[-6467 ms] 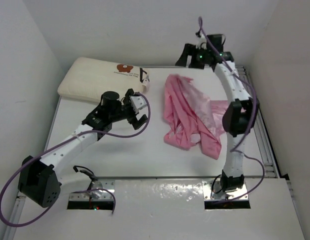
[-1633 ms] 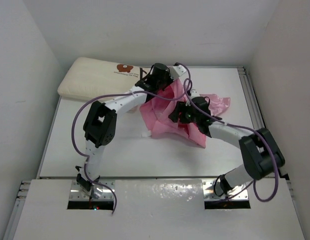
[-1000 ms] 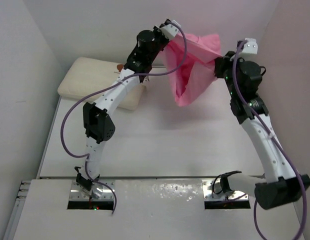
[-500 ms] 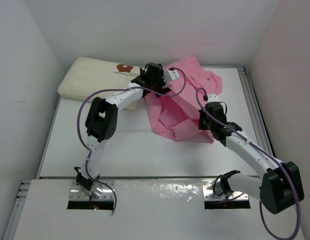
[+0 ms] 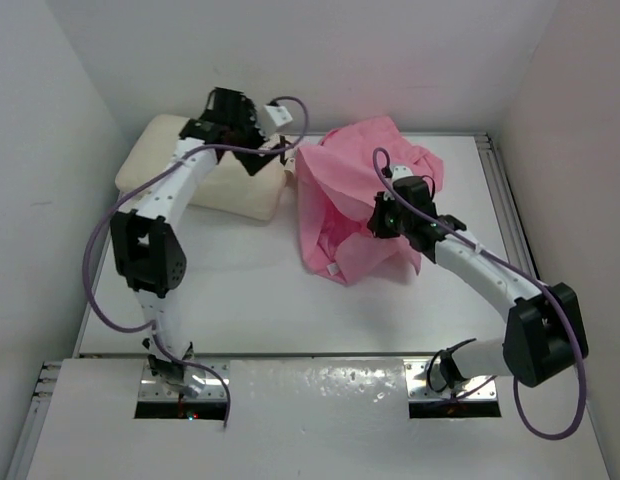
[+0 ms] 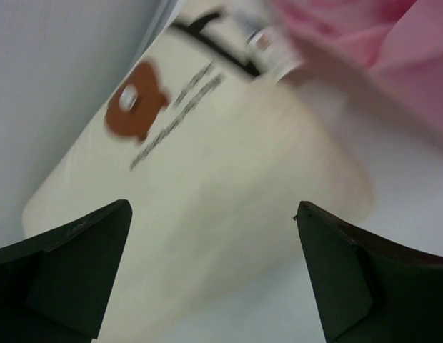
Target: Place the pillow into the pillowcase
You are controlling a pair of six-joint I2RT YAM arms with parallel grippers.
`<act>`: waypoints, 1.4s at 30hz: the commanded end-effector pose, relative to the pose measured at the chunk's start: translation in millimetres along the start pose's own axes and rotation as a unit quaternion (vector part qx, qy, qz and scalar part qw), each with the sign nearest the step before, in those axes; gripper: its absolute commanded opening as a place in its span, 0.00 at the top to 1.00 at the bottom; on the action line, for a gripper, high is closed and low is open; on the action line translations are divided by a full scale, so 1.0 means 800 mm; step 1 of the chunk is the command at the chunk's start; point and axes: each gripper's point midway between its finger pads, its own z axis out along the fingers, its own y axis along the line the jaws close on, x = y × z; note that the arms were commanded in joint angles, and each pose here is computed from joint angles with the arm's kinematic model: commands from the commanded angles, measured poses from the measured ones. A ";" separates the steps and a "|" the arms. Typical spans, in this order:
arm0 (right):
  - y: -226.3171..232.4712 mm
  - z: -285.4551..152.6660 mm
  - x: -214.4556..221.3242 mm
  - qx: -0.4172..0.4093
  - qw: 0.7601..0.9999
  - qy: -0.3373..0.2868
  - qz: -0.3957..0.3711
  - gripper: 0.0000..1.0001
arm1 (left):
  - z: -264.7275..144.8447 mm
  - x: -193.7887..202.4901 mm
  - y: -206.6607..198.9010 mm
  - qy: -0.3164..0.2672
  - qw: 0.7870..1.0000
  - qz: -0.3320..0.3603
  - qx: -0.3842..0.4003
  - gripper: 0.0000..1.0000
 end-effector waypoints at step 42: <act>0.014 0.025 -0.088 -0.017 0.996 -0.017 0.083 1.00 | 0.005 0.220 0.054 0.147 0.981 0.057 -0.110 1.00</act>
